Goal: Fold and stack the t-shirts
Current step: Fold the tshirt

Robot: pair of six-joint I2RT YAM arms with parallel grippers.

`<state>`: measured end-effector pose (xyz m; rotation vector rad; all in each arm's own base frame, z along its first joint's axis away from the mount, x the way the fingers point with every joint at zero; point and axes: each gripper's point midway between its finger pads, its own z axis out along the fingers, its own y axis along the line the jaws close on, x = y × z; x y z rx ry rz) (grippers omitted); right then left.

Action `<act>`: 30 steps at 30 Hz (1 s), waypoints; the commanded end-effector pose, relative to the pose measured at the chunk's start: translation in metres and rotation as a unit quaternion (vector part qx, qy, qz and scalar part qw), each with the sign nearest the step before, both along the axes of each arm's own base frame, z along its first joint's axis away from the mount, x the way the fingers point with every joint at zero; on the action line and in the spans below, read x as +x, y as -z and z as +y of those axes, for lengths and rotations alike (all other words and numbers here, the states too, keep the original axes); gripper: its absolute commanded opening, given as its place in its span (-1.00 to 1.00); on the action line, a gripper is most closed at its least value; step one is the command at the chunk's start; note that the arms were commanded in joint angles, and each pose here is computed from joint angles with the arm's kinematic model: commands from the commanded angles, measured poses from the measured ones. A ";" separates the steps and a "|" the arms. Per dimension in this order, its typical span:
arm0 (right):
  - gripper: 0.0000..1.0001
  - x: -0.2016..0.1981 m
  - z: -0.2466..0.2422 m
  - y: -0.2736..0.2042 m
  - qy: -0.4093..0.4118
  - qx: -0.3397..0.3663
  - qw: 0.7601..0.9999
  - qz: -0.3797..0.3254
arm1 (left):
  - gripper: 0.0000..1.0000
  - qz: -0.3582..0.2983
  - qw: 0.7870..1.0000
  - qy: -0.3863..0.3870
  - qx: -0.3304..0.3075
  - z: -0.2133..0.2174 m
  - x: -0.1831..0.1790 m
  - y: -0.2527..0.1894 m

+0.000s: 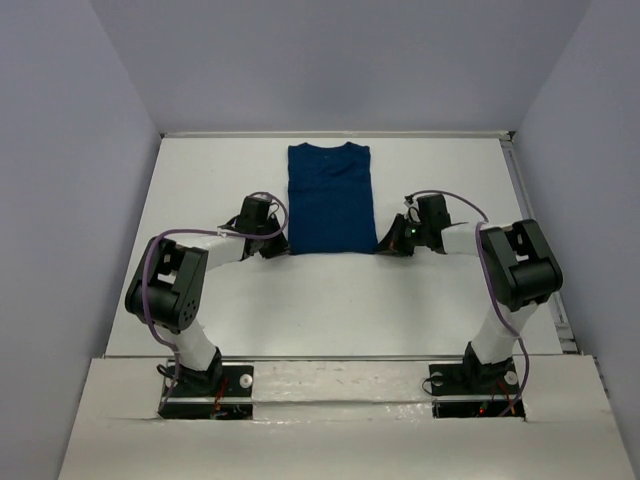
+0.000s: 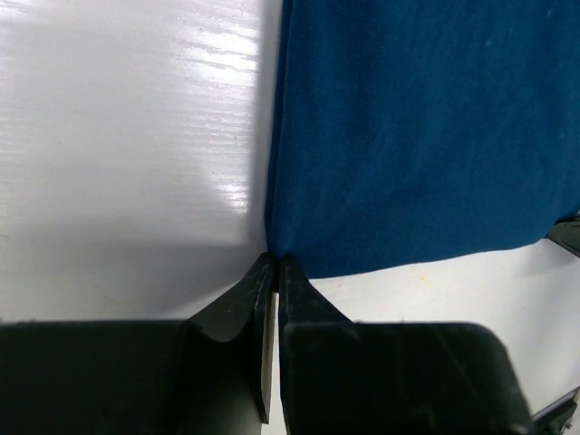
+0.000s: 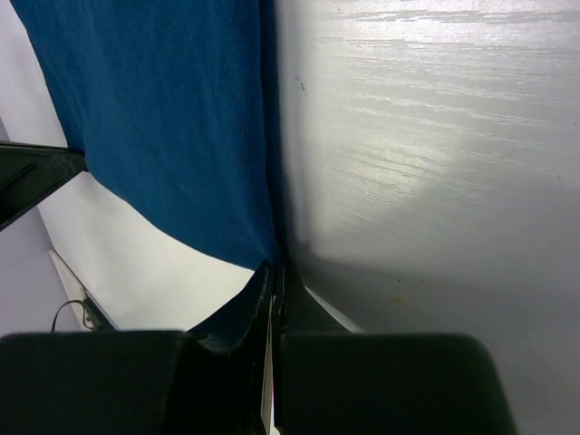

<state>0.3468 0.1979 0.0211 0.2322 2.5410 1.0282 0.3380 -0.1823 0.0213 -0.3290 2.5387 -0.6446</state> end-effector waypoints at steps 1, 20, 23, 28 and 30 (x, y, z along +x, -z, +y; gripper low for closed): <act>-1.00 -0.014 -0.011 -0.005 0.004 -0.021 1.000 -0.004 | -1.00 0.008 0.999 0.012 0.030 0.011 -0.013 -0.006; -1.00 -0.129 -0.042 -0.156 0.029 -0.046 0.997 -0.051 | -1.00 -0.042 0.997 0.019 -0.064 -0.016 -0.138 -0.159; -1.00 -0.083 -0.046 -0.176 0.038 -0.087 0.990 -0.101 | -1.00 -0.078 0.996 0.019 -0.045 -0.024 -0.102 -0.193; -1.00 0.008 -0.037 -0.172 0.042 -0.097 0.987 -0.117 | -1.00 -0.121 0.992 -0.011 -0.021 -0.015 -0.020 -0.200; -1.00 0.034 -0.037 -0.162 0.043 -0.102 0.988 -0.112 | -1.00 -0.119 0.992 -0.031 -0.008 -0.003 0.015 -0.188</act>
